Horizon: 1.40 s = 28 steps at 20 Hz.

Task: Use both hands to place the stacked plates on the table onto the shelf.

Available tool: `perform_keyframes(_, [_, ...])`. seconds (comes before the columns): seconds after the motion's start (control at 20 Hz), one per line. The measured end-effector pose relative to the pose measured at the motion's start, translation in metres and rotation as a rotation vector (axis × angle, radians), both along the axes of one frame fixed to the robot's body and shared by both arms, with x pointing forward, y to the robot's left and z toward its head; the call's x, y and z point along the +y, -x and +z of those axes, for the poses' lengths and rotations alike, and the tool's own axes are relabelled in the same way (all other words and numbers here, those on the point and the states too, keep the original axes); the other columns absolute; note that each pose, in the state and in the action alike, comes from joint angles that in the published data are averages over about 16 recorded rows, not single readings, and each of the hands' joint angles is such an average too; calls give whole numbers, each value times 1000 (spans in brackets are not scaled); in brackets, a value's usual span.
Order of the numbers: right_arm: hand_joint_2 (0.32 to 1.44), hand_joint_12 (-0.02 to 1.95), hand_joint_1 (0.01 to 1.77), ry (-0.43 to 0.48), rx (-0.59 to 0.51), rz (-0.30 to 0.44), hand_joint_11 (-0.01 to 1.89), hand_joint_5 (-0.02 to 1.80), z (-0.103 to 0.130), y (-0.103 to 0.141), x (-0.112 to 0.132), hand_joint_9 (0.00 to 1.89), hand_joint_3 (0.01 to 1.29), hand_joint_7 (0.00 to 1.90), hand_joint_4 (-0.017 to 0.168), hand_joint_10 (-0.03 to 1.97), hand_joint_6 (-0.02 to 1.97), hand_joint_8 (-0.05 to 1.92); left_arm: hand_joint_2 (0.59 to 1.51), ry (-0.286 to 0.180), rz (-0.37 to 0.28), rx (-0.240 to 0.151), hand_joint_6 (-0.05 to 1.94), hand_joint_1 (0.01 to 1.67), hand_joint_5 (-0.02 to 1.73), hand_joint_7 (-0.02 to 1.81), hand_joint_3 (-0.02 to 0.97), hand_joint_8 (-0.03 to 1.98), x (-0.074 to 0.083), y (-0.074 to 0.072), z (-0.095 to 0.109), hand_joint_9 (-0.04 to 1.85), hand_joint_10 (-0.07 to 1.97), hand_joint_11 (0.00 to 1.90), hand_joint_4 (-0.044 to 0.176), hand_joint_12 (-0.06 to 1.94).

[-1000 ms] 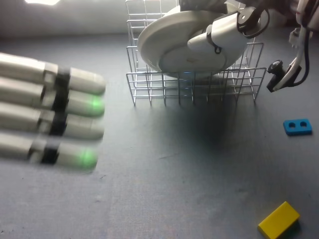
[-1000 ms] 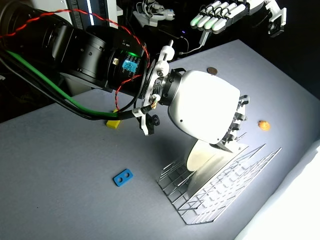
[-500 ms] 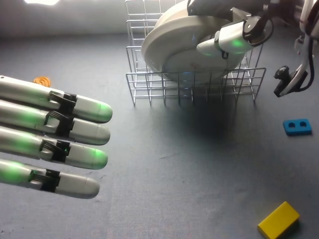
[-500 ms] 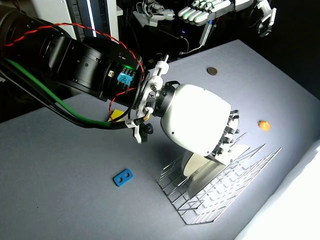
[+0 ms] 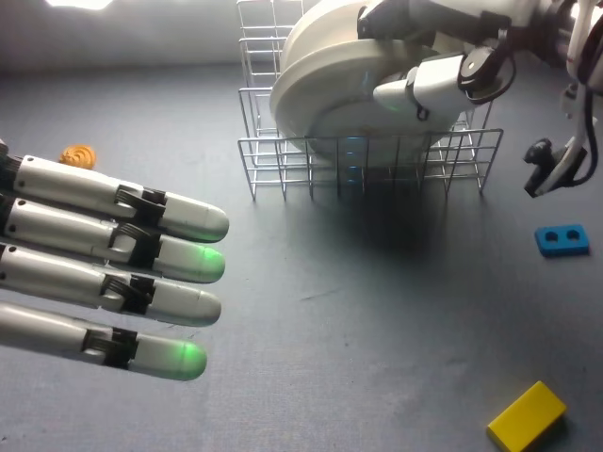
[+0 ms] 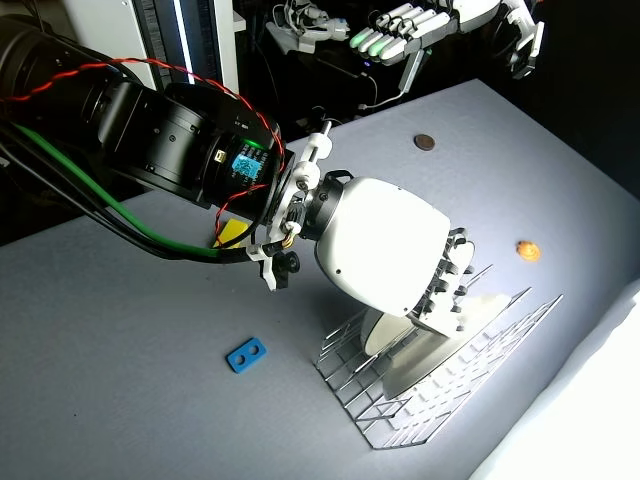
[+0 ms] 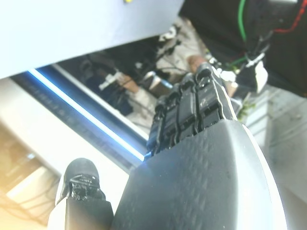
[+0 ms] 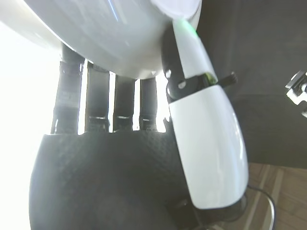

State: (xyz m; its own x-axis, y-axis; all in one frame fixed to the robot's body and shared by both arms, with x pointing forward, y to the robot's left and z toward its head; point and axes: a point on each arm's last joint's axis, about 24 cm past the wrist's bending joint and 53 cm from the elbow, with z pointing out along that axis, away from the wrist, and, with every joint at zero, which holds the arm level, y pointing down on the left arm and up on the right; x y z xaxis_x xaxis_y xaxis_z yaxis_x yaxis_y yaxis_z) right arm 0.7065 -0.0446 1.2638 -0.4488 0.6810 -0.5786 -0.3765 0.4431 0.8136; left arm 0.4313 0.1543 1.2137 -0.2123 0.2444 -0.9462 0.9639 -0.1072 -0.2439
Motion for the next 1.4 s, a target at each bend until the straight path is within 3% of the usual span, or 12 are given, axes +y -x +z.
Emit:
perform_keyframes(0.35, [1185,1422,998,6,-5,9,231,656,1,5,1,599,10,801,-5,587,439,191,1121,2,-7,-3,17,21,20,34,18,1,-2,2,0,20,7,22,5,10])
perform_keyframes(0.65, [1194,1421,929,10,-39,22,148,620,14,13,1,527,10,767,-3,576,163,78,1121,3,-10,-10,17,21,21,36,18,1,-1,2,0,19,7,26,5,11])
perform_keyframes(0.8, [1203,1428,889,28,-74,33,123,602,22,20,1,501,10,751,-3,583,158,61,1121,4,-10,-15,17,21,25,39,18,0,-1,2,0,20,7,29,5,11])
perform_keyframes(1.0, [1213,1423,713,87,-150,61,136,624,31,35,4,512,11,768,-3,584,154,49,1134,6,-8,-21,22,21,70,87,17,9,-2,1,1,64,11,36,5,67])
perform_keyframes(1.15, [1210,1445,553,153,-212,95,197,665,31,53,9,557,11,803,-3,638,220,131,1152,7,-5,-26,97,21,178,208,17,117,-2,0,1,166,114,70,5,328])
perform_keyframes(1.3, [1182,1542,395,224,-269,135,338,731,27,75,14,660,11,863,-2,877,508,439,1158,9,-2,-29,381,22,372,423,18,453,-2,-1,2,355,447,218,11,684])
perform_keyframes(1.4, [1163,1602,293,271,-302,162,486,811,22,91,17,762,11,933,0,1041,721,666,1160,10,0,-31,578,31,541,611,18,693,-3,-2,2,545,680,393,28,921])
